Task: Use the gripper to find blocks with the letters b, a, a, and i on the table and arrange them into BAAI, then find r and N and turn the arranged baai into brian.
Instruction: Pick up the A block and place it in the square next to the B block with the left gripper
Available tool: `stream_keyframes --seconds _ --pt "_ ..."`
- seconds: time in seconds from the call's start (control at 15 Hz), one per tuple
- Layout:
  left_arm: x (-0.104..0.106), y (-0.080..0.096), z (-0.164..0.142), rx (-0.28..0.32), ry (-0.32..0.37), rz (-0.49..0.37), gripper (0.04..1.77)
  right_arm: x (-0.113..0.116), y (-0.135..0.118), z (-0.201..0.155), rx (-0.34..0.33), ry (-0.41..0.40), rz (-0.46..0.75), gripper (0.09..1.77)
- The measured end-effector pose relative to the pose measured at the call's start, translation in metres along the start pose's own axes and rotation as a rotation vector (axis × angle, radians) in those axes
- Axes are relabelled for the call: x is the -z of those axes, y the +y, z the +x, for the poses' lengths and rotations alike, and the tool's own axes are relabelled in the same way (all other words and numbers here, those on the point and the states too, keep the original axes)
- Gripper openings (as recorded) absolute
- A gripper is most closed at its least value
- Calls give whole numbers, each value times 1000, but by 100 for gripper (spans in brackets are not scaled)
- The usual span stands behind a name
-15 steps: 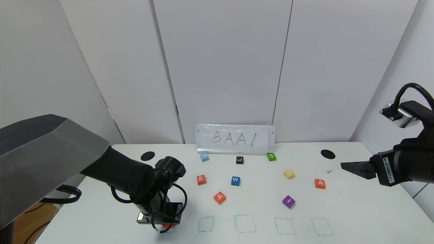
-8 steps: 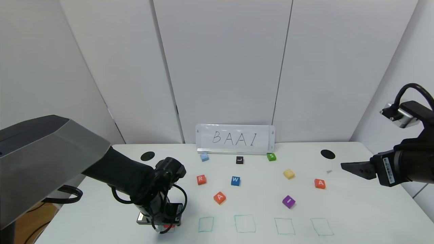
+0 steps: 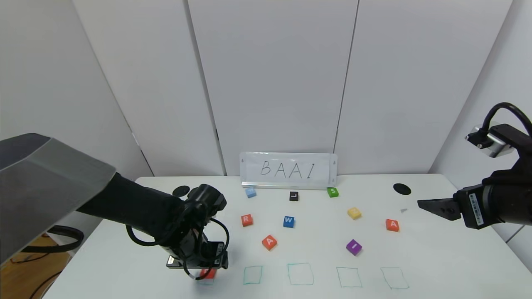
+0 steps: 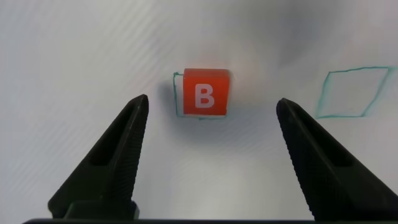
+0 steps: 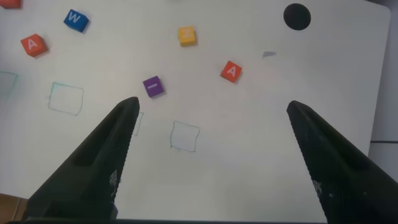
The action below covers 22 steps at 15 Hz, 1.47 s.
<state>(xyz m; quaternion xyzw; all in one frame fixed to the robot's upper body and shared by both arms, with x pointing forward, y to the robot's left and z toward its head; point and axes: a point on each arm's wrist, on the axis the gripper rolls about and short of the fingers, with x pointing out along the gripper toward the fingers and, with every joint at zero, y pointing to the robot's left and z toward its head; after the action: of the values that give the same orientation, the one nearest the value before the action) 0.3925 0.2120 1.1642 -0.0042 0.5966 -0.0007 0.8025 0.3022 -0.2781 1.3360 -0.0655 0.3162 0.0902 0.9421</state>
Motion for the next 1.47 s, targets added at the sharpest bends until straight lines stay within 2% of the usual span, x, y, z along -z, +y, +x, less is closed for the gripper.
stream_keyframes --seconds 0.13,0.4,0.73,1.07,1.47 --pt "-1 -2 -11 6 -10 -10 153 0 0 0 -1 0 0 171" --pt "-6 -10 -35 0 25 -133 160 2 4 -1 -15 3 -11 171" --pt "-20 -27 -56 21 22 -264 166 2 5 -4 -19 -5 -12 171" --pt "-36 -55 -64 13 54 -426 169 3 6 -4 -21 -6 -14 171" --pt "-42 -87 -61 49 38 -622 170 4 9 -2 -33 3 -24 171"
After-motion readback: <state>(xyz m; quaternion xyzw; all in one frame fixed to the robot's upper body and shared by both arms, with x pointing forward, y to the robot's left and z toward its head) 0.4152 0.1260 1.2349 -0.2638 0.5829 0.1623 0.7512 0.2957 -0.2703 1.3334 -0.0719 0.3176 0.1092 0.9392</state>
